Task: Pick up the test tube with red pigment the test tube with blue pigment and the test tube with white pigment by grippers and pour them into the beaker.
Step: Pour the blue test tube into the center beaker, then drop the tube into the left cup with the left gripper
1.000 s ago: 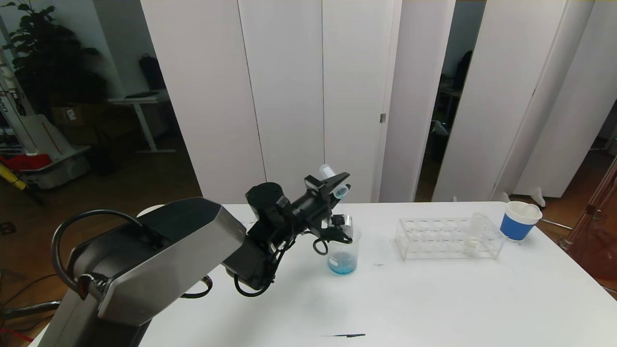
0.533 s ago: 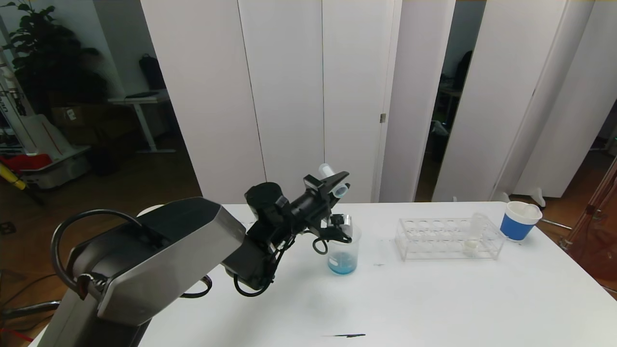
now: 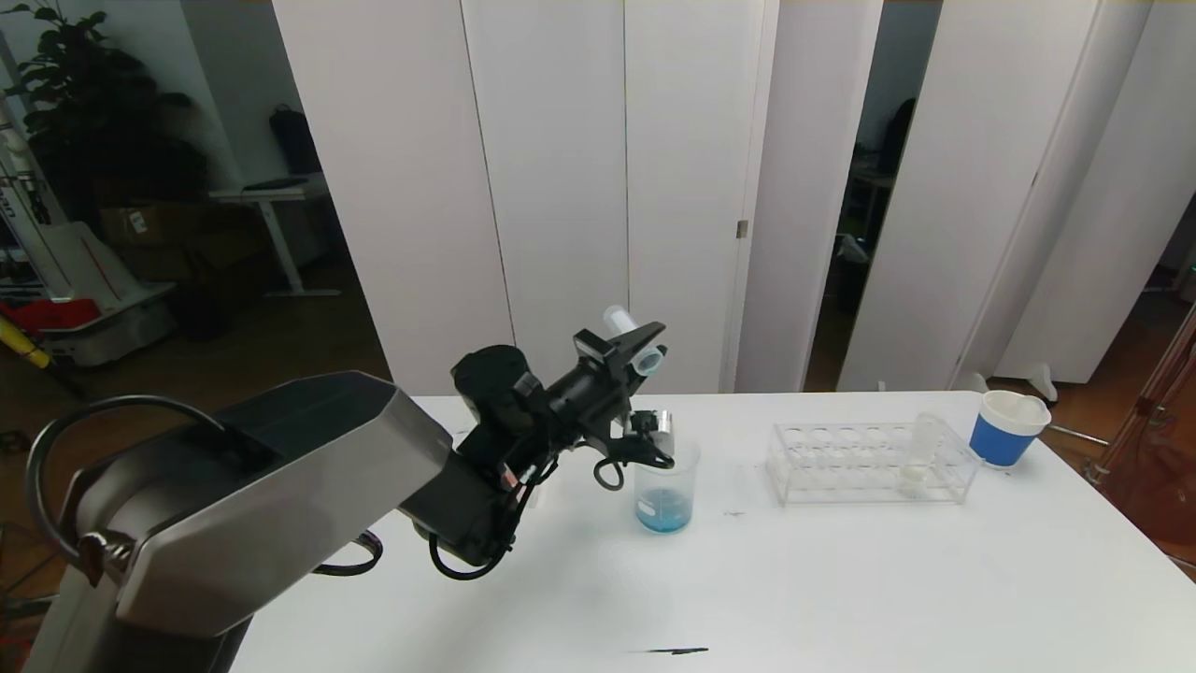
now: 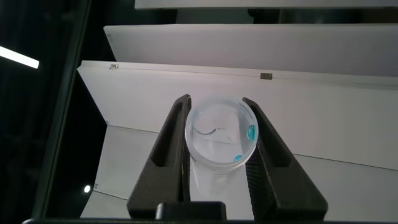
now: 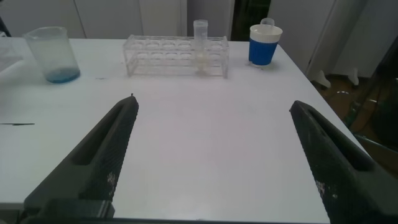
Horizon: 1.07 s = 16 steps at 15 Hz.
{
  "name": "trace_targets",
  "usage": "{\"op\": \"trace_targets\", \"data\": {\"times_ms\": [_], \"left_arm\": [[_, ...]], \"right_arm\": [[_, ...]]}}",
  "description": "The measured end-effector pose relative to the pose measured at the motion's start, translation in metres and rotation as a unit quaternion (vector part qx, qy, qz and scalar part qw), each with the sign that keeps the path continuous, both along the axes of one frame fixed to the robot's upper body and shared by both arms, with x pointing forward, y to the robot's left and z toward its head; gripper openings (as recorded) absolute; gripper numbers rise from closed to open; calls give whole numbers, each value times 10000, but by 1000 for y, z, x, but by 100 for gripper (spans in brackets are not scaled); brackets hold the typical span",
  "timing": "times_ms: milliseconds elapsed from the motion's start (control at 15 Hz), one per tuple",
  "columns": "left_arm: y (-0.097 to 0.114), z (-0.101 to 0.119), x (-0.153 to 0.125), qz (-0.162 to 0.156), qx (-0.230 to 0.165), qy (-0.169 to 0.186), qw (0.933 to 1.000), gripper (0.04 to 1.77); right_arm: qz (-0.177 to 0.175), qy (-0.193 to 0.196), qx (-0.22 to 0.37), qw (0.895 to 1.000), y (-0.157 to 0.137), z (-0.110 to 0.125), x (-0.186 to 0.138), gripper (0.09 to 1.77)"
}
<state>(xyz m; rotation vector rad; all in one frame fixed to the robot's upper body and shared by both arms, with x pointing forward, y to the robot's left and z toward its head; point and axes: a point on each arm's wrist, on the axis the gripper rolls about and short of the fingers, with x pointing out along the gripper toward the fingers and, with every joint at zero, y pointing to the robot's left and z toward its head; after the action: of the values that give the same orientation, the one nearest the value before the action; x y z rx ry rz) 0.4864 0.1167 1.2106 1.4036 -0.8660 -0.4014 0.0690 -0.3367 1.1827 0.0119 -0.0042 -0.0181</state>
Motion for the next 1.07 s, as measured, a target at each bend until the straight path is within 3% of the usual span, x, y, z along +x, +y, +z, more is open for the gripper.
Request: {"op": "trace_targets", "data": {"times_ms": [133, 333, 400, 533, 600, 667, 867, 1000, 1067], "left_arm": [[5, 13, -8, 116, -45, 81, 9999, 58], [16, 38, -25, 934, -367, 698, 9925, 58], [18, 47, -33, 1194, -594, 1055, 9854, 58], [23, 70, -52, 1514, -1168, 1848, 9640, 58], [26, 84, -61, 1623, -1595, 2185, 9489, 58], [33, 97, -70, 1844, -2138, 2496, 9263, 58], [63, 128, -89, 2717, -3446, 2832, 8528, 58], [88, 139, -95, 2972, -4146, 2969, 8072, 58], [102, 140, -97, 3110, -4436, 3132, 7800, 58]], "right_arm": [[0, 0, 2, 10000, 0, 0, 0, 175], [-2, 0, 2, 10000, 0, 0, 0, 175], [-2, 0, 2, 10000, 0, 0, 0, 175], [-2, 0, 0, 10000, 0, 0, 0, 175], [0, 0, 0, 10000, 0, 0, 0, 175], [-2, 0, 0, 10000, 0, 0, 0, 175], [0, 0, 0, 10000, 0, 0, 0, 175], [-2, 0, 0, 10000, 0, 0, 0, 175], [0, 0, 2, 10000, 0, 0, 0, 175]]}}
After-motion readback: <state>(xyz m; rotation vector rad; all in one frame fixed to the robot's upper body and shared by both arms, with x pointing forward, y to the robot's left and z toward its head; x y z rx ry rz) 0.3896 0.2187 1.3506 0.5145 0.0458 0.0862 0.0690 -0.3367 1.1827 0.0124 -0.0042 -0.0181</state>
